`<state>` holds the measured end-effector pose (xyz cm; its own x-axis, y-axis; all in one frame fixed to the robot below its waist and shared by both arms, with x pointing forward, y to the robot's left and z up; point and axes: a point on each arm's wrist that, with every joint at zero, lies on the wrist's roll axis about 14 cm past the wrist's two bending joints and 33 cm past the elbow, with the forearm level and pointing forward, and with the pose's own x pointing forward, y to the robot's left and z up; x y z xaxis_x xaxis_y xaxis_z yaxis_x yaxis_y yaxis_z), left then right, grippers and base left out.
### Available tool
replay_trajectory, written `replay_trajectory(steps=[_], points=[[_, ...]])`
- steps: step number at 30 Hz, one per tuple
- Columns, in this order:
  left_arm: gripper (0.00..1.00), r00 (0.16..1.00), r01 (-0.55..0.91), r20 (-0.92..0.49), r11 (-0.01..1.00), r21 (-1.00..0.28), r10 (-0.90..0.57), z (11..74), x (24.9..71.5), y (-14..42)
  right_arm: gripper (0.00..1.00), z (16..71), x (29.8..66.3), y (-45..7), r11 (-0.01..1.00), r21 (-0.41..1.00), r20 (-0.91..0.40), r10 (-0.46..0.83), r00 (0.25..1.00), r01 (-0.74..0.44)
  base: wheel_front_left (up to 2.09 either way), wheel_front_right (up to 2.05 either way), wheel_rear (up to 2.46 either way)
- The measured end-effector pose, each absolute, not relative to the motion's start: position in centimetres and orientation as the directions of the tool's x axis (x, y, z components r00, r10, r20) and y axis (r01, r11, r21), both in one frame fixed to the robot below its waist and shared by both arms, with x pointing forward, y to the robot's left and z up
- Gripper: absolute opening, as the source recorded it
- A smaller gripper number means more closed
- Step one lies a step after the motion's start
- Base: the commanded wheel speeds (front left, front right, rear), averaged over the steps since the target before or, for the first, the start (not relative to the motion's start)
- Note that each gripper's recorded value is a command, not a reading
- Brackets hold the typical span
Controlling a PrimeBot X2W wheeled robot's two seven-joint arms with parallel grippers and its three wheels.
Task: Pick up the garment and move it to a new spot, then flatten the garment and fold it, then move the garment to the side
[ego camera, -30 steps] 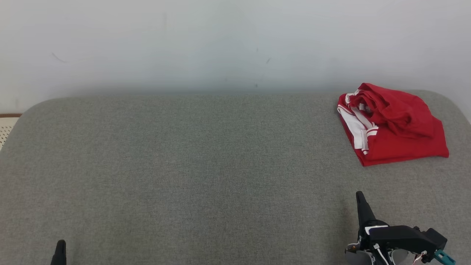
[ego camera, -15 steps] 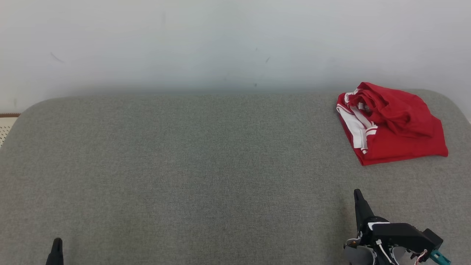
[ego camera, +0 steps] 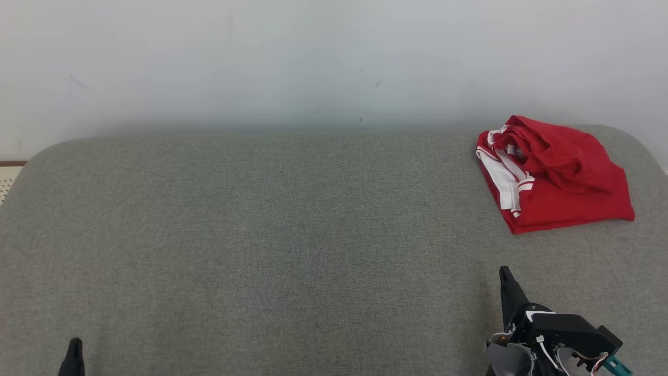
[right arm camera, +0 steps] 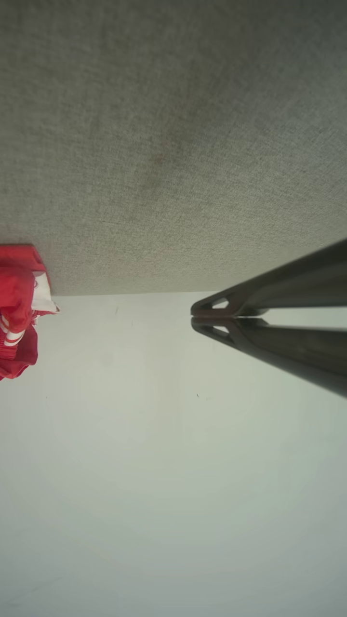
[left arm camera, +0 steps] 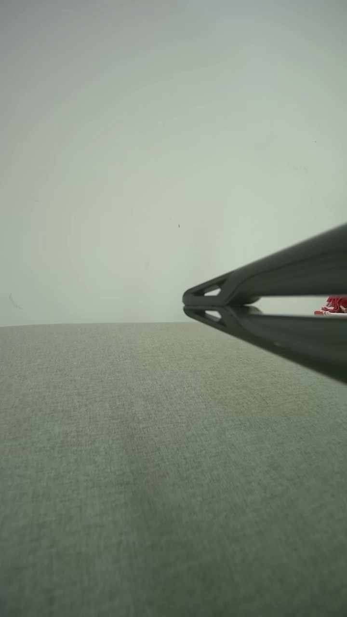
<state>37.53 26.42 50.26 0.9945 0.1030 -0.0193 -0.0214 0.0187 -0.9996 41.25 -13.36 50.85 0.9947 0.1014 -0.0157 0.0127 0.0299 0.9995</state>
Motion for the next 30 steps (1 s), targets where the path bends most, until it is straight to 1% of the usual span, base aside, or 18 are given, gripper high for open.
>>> replay_trajectory(steps=[3,30], points=[[0.0,0.995,-0.013,-0.013,-0.003,-1.0,0.102,50.33,37.56,26.48,0.0,50.89,41.34,-13.36,0.001,1.0,-0.016,0.101,0.995,0.016,0.0,0.0,0.0],[0.0,0.995,-0.011,-0.011,-0.004,-1.0,0.102,50.4,37.62,26.49,0.0,51.0,41.41,-13.34,-0.001,1.0,-0.013,0.102,0.995,0.013,0.0,0.0,0.0]])
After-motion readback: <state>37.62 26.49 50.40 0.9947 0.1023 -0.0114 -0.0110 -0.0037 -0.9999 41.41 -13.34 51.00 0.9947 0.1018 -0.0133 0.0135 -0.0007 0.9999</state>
